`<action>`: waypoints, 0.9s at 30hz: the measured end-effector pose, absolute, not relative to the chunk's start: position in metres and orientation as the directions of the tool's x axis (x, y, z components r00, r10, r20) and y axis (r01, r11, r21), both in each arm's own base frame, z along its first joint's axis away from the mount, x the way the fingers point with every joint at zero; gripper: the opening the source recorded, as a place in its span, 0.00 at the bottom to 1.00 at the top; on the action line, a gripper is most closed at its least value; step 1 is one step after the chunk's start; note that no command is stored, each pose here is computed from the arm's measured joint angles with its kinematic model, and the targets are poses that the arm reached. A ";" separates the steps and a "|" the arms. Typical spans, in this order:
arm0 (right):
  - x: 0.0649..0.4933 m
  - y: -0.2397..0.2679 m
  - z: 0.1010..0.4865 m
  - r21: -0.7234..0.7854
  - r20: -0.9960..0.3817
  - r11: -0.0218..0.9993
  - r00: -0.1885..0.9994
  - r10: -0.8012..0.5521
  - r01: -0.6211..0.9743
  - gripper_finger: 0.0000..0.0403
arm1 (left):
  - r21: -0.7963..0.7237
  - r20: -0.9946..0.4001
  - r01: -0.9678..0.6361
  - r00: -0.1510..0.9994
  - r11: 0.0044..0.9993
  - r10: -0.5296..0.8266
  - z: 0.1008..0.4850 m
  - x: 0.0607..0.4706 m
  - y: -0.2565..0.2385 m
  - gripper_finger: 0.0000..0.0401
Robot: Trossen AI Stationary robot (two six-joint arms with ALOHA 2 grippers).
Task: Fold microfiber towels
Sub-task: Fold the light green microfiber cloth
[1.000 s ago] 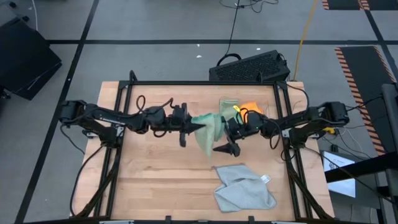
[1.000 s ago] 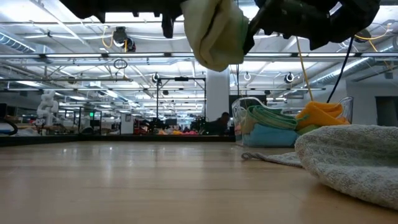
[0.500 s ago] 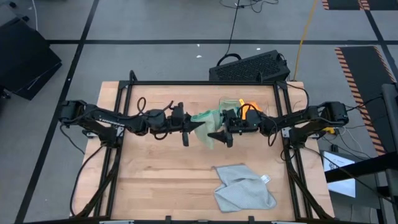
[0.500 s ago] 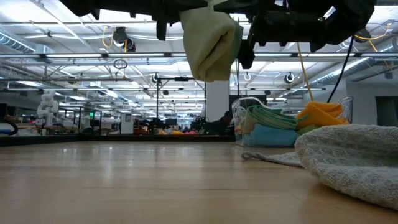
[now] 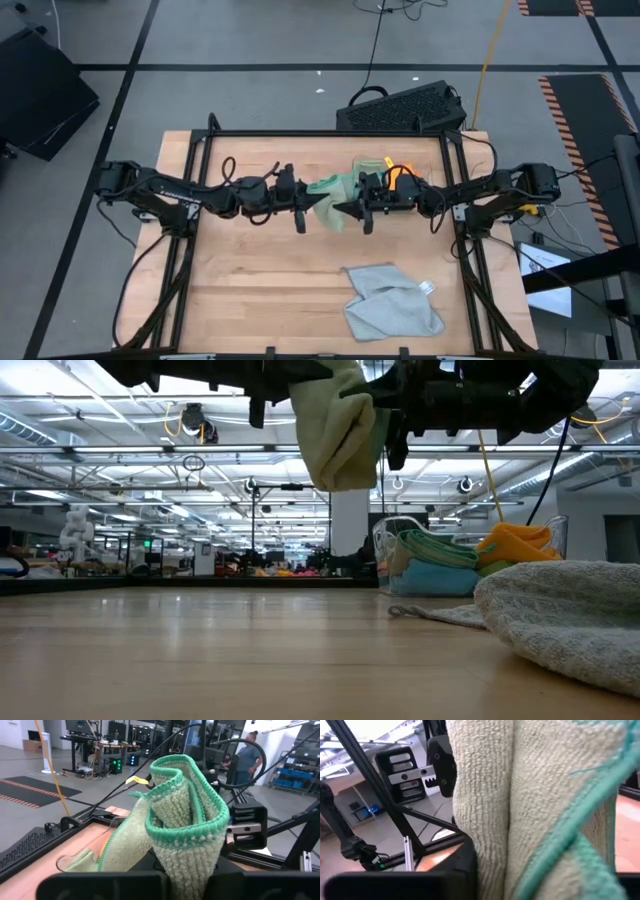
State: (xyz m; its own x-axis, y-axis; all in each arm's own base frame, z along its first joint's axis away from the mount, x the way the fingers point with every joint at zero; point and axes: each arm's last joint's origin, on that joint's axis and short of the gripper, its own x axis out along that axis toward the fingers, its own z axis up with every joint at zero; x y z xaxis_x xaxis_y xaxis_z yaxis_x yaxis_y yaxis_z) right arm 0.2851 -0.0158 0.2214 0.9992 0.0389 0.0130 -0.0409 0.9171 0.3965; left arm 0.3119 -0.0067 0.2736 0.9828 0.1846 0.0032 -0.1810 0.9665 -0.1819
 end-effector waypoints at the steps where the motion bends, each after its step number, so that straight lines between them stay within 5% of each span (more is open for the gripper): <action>1: 0.285 -0.016 0.221 0.387 0.007 0.921 0.999 0.040 -0.040 0.23 | -0.181 0.001 -0.185 0.982 0.966 0.188 0.273 0.312 -0.006 0.06; 6: 0.285 -0.016 0.219 0.370 -0.010 0.924 0.994 0.111 -0.099 0.25 | -0.189 -0.017 -0.210 0.977 0.959 0.211 0.272 0.312 0.002 0.06; 14: 0.284 -0.025 0.210 0.400 -0.109 0.916 0.994 0.005 0.039 0.77 | -0.210 -0.025 -0.205 0.979 0.956 0.205 0.271 0.312 0.004 0.06; 17: 0.284 -0.025 0.214 0.397 -0.069 0.917 0.998 0.005 0.023 0.90 | -0.222 -0.022 -0.202 0.979 0.954 0.202 0.271 0.312 0.004 0.06; 21: 0.284 -0.025 0.216 0.372 -0.047 0.928 0.999 0.014 0.005 0.91 | -0.243 -0.021 -0.201 0.979 0.949 0.202 0.271 0.312 0.004 0.06; 27: 0.285 -0.024 0.220 0.321 -0.011 0.947 0.999 0.033 -0.027 0.77 | -0.270 0.020 -0.103 0.993 0.957 0.112 0.275 0.312 0.001 0.06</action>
State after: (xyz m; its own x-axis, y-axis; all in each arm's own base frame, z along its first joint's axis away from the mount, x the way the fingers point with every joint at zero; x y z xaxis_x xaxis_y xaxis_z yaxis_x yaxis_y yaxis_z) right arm 0.2850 -0.0245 0.2201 0.9994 0.0328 -0.0114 -0.0274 0.9466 0.3211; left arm 0.3125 0.0010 0.2752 0.9935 0.1123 0.0196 -0.1029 0.9573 -0.2703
